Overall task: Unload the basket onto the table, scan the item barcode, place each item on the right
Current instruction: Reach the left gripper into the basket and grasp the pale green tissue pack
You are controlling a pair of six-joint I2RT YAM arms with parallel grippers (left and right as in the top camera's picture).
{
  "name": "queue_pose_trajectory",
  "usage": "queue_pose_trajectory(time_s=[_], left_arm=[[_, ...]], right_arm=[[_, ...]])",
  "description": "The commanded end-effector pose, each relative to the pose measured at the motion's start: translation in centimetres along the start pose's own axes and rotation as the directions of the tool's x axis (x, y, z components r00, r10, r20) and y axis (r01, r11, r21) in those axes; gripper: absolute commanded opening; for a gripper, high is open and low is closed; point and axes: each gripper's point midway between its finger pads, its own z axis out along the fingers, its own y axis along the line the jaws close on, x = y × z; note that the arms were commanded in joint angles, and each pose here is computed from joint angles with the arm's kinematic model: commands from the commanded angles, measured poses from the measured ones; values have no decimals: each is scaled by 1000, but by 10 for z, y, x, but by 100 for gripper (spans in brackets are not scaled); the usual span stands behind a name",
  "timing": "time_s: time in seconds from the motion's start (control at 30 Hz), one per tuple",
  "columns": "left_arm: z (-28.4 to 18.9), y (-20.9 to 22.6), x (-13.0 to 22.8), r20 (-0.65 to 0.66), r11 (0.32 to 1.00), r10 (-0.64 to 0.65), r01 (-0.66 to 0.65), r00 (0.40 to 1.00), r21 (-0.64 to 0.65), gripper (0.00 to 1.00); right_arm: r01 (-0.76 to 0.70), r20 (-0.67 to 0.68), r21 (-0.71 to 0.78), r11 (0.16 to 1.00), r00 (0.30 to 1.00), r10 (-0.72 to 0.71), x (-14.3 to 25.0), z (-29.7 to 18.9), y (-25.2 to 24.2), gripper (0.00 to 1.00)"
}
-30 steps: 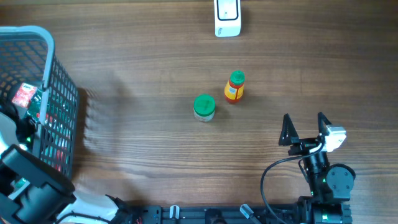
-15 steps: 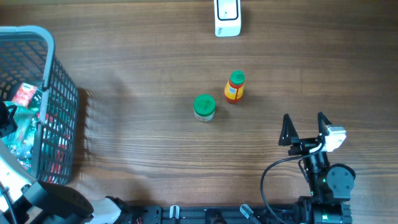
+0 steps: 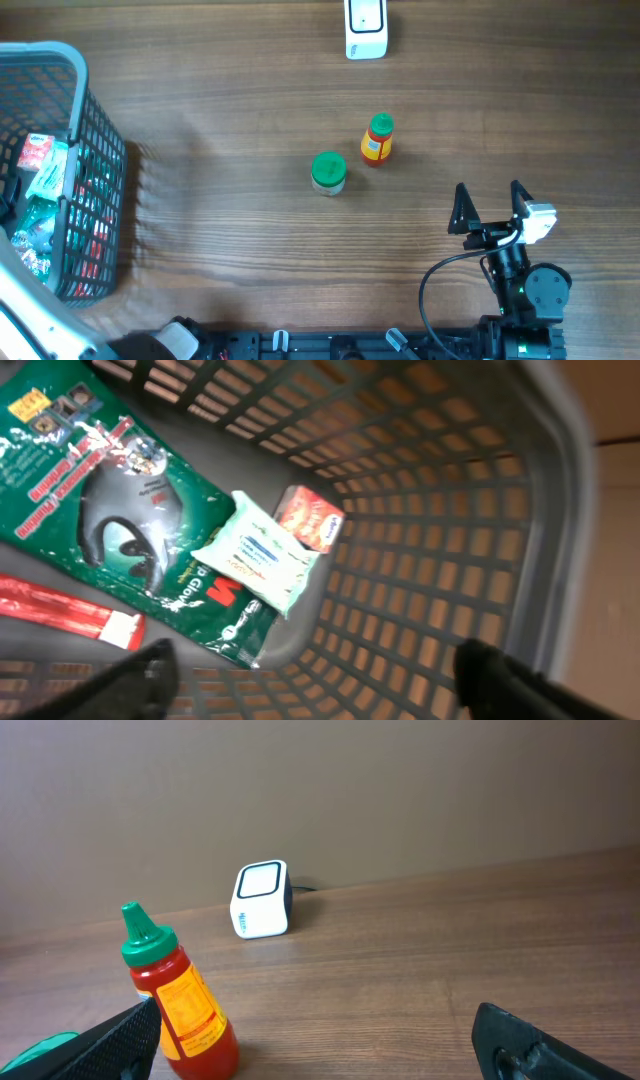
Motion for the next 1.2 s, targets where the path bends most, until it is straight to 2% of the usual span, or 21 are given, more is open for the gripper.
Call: queue_pose_trajectory(time_s=[0.0,0.1,0.17,0.23,0.3,0.4,0.63,0.67,0.7,0.77,0.83,0.93,1.07,1.17], left_arm=[[48,14,6,-26,988,-92,88,995,-129,100],[83,27,19,-56,950,-235,217,970,-225,100],[114,40,33,-67,894,-356,319,932,-313,100],[138,49,44,-58,851,-423,374,904,-370,100],[161,55,53,-58,832,-441,384,895,-401,100],[196,55,67,-73,840,-427,365,901,-401,100],[238,72,91,-56,796,-473,399,879,-456,100],[241,77,94,-58,792,-467,388,882,-471,96],[241,81,96,-58,787,-464,381,884,-484,75],[240,82,96,-58,786,-463,380,884,-488,50],[237,78,93,-62,791,-465,384,883,-476,39],[227,63,91,-121,836,-424,336,897,-434,27],[194,29,82,-183,890,-390,319,902,-326,26],[138,-14,67,-228,939,-337,308,913,-153,26]], right_arm=[[-12,6,24,1000,1000,12,-1,0,-5,100],[-12,6,24,1000,1000,12,-1,0,-5,100],[-11,6,24,1000,1000,11,-1,0,-5,100],[-12,6,24,1000,1000,12,-1,0,-5,100],[-12,6,24,1000,1000,12,-1,0,-5,100],[-12,6,24,1000,1000,12,-1,0,-5,100],[-12,6,24,1000,1000,12,-1,0,-5,100],[-12,6,24,1000,1000,12,-1,0,-5,100],[-12,6,24,1000,1000,12,-1,0,-5,100],[-12,6,24,1000,1000,12,-1,0,-5,100],[-12,6,24,1000,1000,12,-1,0,-5,100],[-12,6,24,1000,1000,12,-1,0,-5,100],[-12,6,24,1000,1000,12,-1,0,-5,100],[-12,6,24,1000,1000,12,-1,0,-5,100]])
